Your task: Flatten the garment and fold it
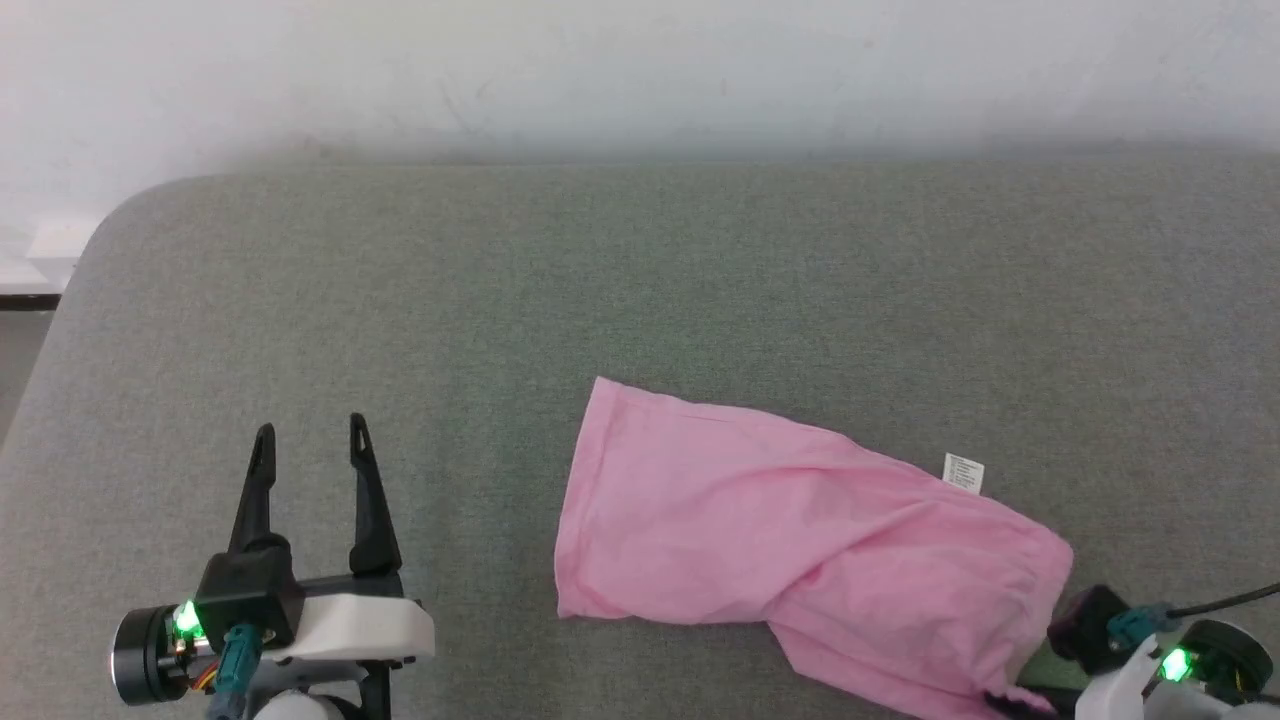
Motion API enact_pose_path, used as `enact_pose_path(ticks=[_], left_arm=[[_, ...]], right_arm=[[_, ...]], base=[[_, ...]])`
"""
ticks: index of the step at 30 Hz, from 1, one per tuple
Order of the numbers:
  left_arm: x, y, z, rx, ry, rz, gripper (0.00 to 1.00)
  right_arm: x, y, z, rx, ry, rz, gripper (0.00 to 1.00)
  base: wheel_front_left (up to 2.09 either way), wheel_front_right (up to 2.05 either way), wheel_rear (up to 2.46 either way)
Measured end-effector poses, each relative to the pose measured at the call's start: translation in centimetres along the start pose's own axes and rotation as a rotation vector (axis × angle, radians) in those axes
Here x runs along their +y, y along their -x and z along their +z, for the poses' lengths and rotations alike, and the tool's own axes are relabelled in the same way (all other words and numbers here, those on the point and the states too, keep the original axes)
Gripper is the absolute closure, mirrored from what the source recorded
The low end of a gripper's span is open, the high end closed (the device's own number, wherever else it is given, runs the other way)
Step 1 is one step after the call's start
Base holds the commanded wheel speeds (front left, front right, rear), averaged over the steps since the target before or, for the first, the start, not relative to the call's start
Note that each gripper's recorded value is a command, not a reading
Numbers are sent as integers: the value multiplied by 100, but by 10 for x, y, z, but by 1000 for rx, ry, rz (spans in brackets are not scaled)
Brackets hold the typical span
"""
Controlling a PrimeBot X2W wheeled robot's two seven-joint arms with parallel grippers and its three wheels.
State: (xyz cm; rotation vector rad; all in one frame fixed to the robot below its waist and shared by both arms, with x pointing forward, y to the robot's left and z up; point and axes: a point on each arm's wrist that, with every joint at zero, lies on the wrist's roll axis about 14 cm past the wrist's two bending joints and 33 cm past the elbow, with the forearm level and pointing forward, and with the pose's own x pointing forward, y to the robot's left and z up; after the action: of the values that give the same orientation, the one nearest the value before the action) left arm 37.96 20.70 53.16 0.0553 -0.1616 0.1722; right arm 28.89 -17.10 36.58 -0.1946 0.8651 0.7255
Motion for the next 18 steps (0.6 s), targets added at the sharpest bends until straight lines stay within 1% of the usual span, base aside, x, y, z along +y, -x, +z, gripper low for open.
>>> enact_pose_path(ticks=[1, 2, 3, 6, 11, 15, 18], left_arm=[[0, 0, 0, -1, -2, -2, 0], [-1, 0, 1, -2, -2, -4, 0], [-1, 1, 1, -2, -5, -6, 0], [-2, 4, 0, 1, -10, -12, 0], [-6, 5, 5, -12, -7, -21, 0], [-7, 4, 3, -9, -8, -26, 0], [-8, 5, 2, -4, -8, -29, 0]], right_arm=[[-2, 0, 4, -27, -16, -14, 76], [-5, 1, 10, -54, -26, -28, 25], [-10, 4, 16, -78, -27, -45, 0], [-23, 19, 41, -148, -15, -85, 0], [-48, 63, 91, -252, 53, -165, 0], [-66, 84, 117, -253, 112, -228, 0], [-74, 85, 122, -189, 123, -250, 0]], base=[[0, 0, 0], [0, 0, 0], [0, 0, 0], [0, 0, 0], [0, 0, 0], [0, 0, 0], [0, 0, 0]])
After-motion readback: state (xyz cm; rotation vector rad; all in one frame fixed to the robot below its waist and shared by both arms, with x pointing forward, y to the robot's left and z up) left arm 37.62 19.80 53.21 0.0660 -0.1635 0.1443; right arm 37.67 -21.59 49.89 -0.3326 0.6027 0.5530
